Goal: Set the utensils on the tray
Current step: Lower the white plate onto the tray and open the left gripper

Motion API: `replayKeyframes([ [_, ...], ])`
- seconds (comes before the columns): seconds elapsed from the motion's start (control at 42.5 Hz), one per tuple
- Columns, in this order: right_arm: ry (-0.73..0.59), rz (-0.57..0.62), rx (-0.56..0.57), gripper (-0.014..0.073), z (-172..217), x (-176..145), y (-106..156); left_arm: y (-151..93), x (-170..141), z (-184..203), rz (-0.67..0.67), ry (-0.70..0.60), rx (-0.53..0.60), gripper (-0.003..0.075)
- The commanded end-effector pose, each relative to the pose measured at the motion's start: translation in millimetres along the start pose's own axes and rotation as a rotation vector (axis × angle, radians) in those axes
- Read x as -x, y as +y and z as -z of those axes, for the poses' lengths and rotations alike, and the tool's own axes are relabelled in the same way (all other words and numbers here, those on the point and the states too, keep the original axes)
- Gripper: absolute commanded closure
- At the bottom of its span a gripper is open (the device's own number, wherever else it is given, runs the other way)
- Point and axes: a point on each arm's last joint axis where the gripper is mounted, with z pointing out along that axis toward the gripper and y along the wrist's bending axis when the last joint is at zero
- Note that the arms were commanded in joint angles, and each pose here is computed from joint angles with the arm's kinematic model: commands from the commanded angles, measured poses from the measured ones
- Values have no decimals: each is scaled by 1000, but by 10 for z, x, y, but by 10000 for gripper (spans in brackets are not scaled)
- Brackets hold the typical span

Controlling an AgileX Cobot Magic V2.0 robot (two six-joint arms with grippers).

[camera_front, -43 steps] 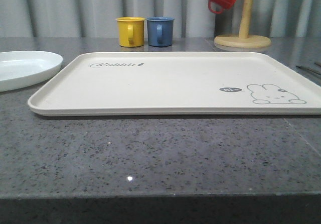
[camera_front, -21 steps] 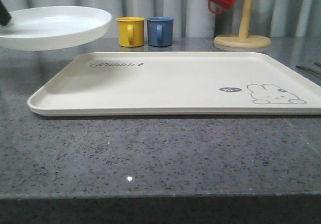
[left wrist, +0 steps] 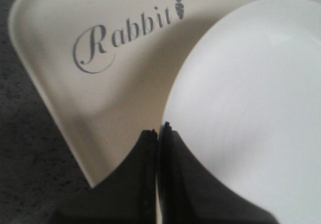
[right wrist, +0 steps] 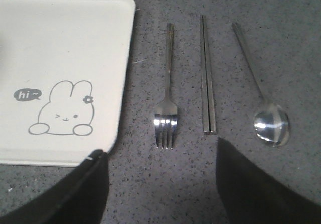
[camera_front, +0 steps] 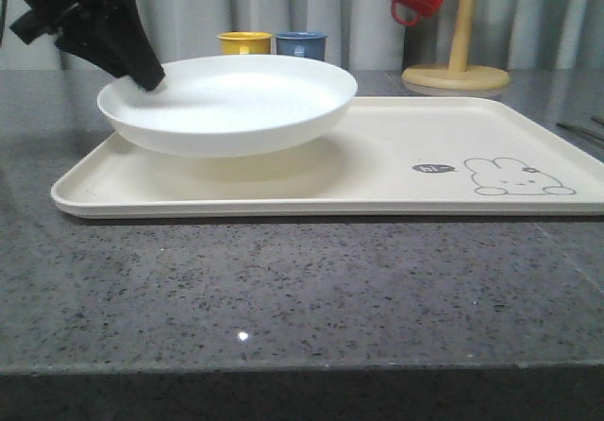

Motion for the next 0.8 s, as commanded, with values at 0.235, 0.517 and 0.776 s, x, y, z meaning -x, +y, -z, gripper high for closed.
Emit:
replayKeyframes([
  [0.235,-94,16,-7,107,47,162,-3,-36,151,23,-16,-103,30,687],
  [0.517,-94,16,-7,107,47,162,-3,-13,130,-23,-17,-74,29,353],
  [0.776,-94,16,-7,107,47,162,-3,-131,195,276,-88,-129,76,247],
])
